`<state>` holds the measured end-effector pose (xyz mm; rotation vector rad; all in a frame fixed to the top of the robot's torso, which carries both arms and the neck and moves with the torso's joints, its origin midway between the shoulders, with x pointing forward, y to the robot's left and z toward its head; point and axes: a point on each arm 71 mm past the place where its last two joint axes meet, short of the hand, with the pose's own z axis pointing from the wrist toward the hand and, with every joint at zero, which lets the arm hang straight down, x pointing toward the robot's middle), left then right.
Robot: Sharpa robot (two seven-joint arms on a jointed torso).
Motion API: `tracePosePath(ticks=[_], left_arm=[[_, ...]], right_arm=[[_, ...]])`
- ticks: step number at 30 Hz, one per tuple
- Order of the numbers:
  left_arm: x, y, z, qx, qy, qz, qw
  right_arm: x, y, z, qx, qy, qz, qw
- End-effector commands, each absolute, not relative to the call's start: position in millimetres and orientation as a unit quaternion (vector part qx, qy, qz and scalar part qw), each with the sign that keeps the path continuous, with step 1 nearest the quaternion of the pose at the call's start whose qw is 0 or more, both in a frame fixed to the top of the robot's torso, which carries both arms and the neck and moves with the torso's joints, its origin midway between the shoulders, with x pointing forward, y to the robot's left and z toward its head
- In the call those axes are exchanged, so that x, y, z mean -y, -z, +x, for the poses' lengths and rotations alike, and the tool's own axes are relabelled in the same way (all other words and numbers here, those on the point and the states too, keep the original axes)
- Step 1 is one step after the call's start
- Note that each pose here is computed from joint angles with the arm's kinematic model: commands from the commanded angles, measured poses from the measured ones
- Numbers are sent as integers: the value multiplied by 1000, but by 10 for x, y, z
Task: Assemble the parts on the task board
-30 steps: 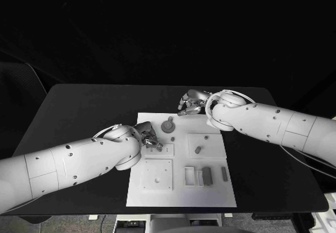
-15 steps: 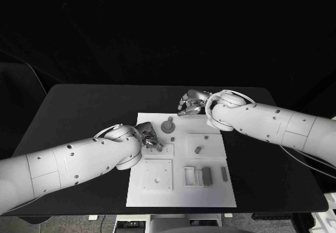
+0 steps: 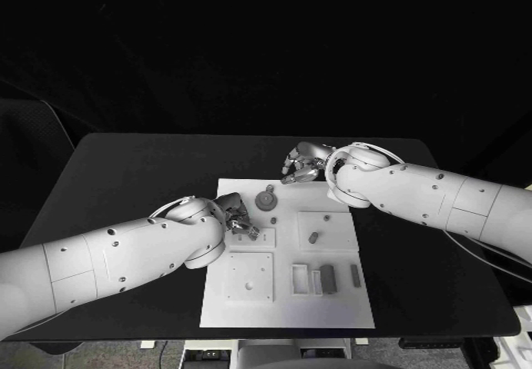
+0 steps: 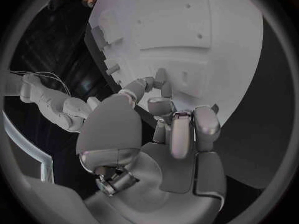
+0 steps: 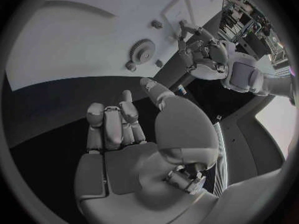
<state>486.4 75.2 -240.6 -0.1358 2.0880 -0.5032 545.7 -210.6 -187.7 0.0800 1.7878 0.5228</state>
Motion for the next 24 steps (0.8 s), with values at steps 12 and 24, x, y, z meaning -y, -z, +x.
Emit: tracePosePath(ticks=[12,24], left_arm=[[-721,2399,4863,-842,209,-58,493],[-710,2401,4834,-842,222,-86,484]], right_arm=[[2089,1883,5455,-773,-225,29,593],[2095,1885,5456,-773,-225,29,593]])
